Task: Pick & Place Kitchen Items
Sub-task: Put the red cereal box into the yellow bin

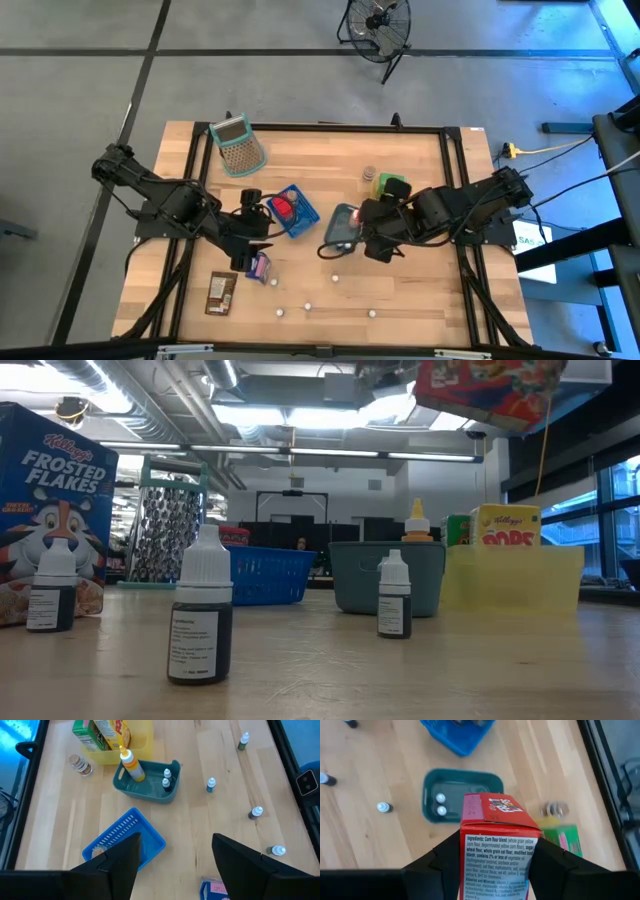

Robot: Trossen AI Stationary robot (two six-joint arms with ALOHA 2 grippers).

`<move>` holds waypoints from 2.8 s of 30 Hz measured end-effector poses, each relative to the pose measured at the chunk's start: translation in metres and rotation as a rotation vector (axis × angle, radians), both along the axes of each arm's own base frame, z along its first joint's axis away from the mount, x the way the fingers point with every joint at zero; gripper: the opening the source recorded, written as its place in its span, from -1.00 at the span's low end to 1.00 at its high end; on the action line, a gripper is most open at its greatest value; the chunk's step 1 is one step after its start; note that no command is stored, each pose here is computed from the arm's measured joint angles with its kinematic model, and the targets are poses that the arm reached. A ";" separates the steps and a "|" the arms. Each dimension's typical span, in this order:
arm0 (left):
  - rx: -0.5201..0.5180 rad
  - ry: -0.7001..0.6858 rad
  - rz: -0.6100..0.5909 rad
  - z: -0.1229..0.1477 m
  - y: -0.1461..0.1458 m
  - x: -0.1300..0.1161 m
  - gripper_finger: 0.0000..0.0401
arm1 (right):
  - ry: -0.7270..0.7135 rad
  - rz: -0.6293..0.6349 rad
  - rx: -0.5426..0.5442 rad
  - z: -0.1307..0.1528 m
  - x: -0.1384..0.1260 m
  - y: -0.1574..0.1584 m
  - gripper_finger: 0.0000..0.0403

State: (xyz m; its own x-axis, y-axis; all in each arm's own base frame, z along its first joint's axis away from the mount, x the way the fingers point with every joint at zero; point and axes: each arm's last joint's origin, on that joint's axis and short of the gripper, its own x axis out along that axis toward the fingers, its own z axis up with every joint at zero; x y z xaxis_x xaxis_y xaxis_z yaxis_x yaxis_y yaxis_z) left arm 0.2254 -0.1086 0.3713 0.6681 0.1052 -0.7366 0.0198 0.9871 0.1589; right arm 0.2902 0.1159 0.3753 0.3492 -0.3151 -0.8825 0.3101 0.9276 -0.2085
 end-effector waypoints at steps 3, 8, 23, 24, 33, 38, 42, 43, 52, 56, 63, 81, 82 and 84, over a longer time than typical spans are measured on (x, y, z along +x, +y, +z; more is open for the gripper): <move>-0.001 0.000 0.001 0.000 0.000 0.000 0.19 | 0.025 -0.035 0.016 -0.001 -0.003 -0.001 -0.09; -0.001 0.000 0.000 0.000 0.000 0.000 0.19 | 0.036 -0.023 0.090 0.004 -0.008 -0.001 -0.09; 0.014 -0.027 0.020 0.001 0.001 0.002 0.19 | -0.142 0.162 0.171 0.067 -0.082 -0.030 -0.09; 0.009 -0.036 0.023 0.002 0.001 0.002 0.19 | -0.163 0.178 0.174 0.071 -0.091 -0.033 -0.09; -0.045 -0.120 0.082 0.007 0.009 0.013 0.19 | -0.316 0.148 0.221 0.076 -0.183 -0.076 -0.09; -0.042 -0.119 0.114 0.007 0.016 0.016 0.19 | -0.349 -0.013 0.227 0.035 -0.227 -0.099 -0.09; -0.025 -0.113 0.117 0.007 0.022 0.018 0.19 | -0.378 -0.097 0.258 -0.010 -0.237 -0.104 -0.09; -0.019 -0.112 0.117 0.007 0.023 0.019 0.19 | -0.401 -0.093 0.269 -0.018 -0.235 -0.103 -0.09; 0.000 -0.106 0.133 0.007 0.032 0.022 0.19 | -0.590 0.156 0.138 -0.076 -0.188 -0.083 -0.09; -0.011 -0.101 0.123 0.007 0.032 0.022 0.19 | -0.623 0.156 0.031 -0.102 -0.173 -0.079 -0.09; -0.034 -0.087 0.100 0.006 0.031 0.021 0.19 | -0.709 0.141 0.024 -0.132 -0.161 -0.074 -0.09; -0.033 -0.088 0.102 0.006 0.031 0.021 0.19 | -0.730 0.124 0.038 -0.169 -0.158 -0.073 -0.09; -0.033 -0.088 0.102 0.006 0.031 0.021 0.19 | -0.736 0.121 0.033 -0.170 -0.158 -0.073 -0.09; -0.033 -0.088 0.102 0.006 0.031 0.021 0.19 | -0.748 0.123 0.025 -0.173 -0.158 -0.073 -0.09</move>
